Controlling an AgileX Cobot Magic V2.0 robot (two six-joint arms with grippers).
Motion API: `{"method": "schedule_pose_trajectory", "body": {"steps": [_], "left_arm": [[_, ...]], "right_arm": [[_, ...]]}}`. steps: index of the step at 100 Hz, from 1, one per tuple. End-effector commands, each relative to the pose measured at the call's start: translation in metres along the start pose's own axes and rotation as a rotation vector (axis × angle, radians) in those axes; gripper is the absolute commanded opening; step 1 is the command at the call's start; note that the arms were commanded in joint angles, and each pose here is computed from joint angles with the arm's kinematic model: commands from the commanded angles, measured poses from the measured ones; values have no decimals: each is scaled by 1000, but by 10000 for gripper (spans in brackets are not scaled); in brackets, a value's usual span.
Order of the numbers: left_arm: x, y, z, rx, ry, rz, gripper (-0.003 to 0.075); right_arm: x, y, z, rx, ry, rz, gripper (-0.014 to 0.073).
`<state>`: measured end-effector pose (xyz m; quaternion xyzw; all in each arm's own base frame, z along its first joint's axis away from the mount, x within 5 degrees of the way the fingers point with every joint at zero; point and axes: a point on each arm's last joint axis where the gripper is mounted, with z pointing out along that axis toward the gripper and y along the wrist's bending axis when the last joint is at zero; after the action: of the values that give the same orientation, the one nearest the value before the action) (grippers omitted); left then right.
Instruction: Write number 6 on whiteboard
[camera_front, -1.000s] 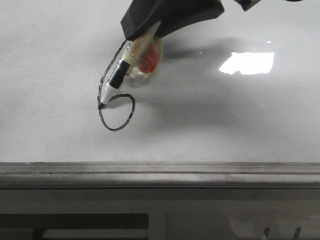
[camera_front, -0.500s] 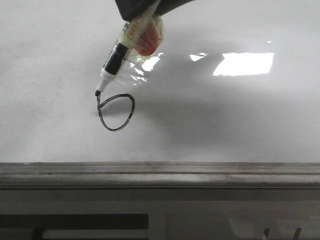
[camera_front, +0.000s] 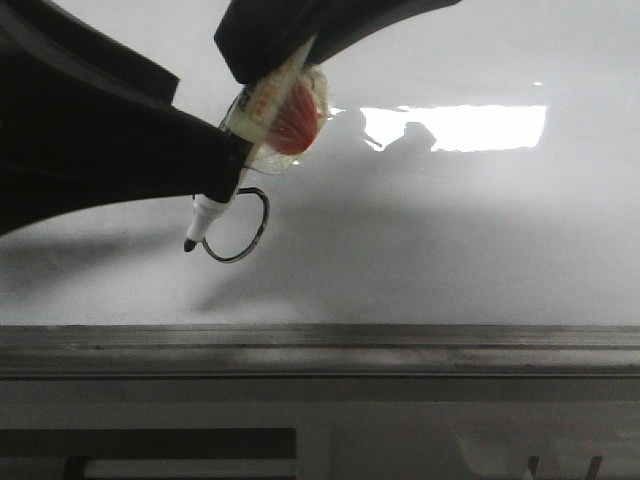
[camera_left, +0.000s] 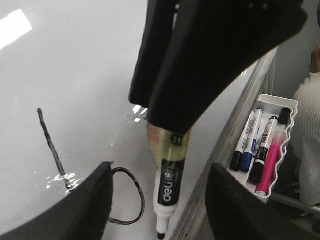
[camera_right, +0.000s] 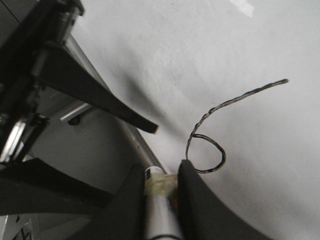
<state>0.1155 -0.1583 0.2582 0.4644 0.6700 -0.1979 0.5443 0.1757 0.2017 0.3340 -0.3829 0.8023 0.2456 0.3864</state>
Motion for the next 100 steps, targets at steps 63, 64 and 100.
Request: {"method": "schedule_pose_trajectory", "body": {"steps": [63,64,100], "left_arm": [[-6,1,26,-14,-76,-141,-21],[-5,1,26,-14,-75,-141,-21],[-2,3,26,-31,-38,-226,-21]], "right_arm": [[-12,2,-13,4,-73,-19,-63],[-12,2,-13,4,-73,-19,-63],[-13,-2,-14,20,-84,-11,372]]}}
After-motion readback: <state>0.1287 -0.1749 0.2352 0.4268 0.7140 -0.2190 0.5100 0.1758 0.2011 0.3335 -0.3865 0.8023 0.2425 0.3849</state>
